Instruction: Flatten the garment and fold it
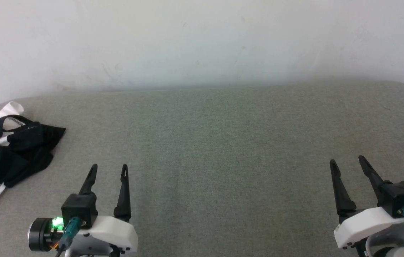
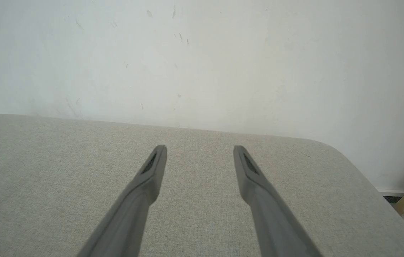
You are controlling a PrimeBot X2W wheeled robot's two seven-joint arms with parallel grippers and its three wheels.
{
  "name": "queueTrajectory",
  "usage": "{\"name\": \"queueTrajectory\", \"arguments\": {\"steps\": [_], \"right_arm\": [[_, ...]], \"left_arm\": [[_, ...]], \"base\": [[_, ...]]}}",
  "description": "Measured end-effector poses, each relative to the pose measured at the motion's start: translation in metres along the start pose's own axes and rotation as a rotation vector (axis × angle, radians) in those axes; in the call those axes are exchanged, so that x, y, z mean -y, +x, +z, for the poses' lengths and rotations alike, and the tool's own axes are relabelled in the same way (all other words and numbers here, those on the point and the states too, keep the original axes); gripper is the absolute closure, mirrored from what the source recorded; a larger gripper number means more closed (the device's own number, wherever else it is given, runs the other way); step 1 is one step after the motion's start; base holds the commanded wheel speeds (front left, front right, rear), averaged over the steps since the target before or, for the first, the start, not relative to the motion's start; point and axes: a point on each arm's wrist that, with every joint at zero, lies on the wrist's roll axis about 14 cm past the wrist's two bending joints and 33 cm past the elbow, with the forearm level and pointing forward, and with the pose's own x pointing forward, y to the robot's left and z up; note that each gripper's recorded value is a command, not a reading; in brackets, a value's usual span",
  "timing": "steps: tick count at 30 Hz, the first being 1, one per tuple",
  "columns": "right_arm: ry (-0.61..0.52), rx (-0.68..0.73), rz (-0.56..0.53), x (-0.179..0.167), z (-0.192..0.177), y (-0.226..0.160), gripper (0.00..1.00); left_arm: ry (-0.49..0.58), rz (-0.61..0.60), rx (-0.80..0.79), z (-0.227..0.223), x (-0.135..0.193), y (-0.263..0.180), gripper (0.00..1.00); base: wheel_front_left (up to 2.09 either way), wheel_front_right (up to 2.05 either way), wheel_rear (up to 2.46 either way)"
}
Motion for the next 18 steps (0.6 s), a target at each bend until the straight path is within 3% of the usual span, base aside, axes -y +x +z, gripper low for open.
{"name": "queueTrajectory", "arguments": {"steps": [18], "right_arm": [[-0.01, 0.027, 0.063, -0.02, 0.002, 0.01, 0.0]], "left_arm": [[0.004, 0.092, 0.022, 0.001, -0.024, -0.021, 0.0]], "base": [[0.0, 0.0, 0.0]]}}
